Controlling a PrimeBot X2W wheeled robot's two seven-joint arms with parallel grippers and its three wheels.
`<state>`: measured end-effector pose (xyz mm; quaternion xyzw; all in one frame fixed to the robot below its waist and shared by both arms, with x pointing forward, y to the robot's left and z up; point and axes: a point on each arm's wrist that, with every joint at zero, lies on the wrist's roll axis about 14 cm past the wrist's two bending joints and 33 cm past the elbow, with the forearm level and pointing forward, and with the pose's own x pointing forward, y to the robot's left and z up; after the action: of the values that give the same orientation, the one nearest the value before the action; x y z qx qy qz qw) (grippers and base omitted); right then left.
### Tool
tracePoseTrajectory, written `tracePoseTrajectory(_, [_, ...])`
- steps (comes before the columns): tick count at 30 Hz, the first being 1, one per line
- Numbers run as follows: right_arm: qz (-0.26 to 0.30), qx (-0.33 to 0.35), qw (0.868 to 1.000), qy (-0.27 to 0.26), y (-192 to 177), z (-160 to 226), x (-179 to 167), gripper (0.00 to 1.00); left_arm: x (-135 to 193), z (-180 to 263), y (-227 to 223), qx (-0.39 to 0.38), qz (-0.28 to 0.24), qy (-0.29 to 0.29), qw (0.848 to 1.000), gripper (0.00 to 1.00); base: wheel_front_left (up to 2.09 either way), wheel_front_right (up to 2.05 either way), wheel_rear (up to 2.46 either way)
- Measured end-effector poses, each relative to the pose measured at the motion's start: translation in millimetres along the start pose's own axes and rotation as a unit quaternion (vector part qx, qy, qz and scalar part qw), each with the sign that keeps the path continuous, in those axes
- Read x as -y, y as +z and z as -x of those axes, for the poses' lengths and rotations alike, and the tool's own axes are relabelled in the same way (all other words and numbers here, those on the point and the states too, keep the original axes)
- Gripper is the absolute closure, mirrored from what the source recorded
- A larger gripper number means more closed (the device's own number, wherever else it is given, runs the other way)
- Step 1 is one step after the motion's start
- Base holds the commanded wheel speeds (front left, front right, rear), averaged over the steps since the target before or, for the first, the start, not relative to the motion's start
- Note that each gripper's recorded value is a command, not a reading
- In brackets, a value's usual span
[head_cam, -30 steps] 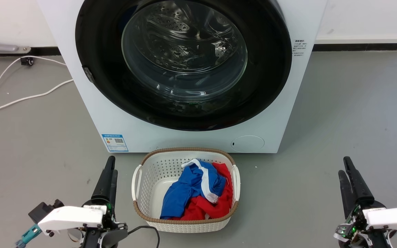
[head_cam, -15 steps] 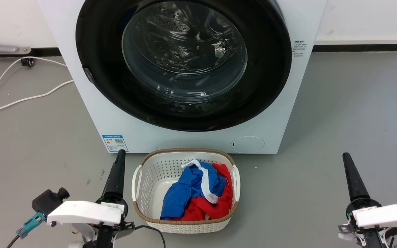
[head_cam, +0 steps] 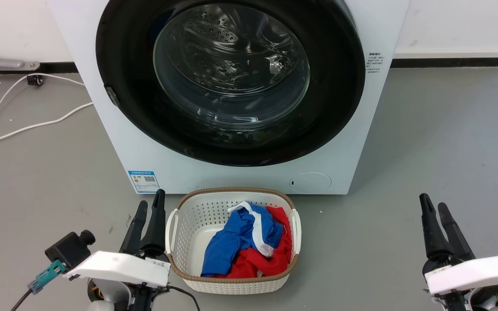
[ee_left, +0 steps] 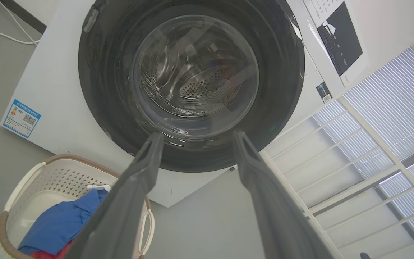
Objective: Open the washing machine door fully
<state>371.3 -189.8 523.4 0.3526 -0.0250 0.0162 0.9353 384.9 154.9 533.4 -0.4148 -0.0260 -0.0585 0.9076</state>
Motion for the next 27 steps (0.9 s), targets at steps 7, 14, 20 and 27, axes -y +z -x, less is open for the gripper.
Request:
tracePoseTrajectory(7, [0.06, -0.005, 0.998, 0.011, 0, 3, -6, 0.0, 2, 0, 0, -0.002, -0.064, -0.008, 0.998, 0.0, 0.0, 0.0, 0.0])
tracePoseTrajectory(14, [0.113, -0.009, 0.993, 0.022, -1, 3, -11, 0.0, 1, 0, -5, -0.012, -0.126, -0.015, 0.992, 0.0, 0.0, 0.0, 0.0])
tracePoseTrajectory(20, [0.156, -0.012, 0.987, 0.026, -1, 4, -13, 0.0, 0, 1, -8, -0.017, -0.178, -0.021, 0.984, 0.0, 0.0, 0.0, 0.0])
tracePoseTrajectory(27, [0.201, -0.017, 0.979, 0.026, -2, 7, -12, 0.0, 0, 0, -9, -0.019, -0.224, -0.028, 0.974, 0.0, 0.0, 0.0, 0.0])
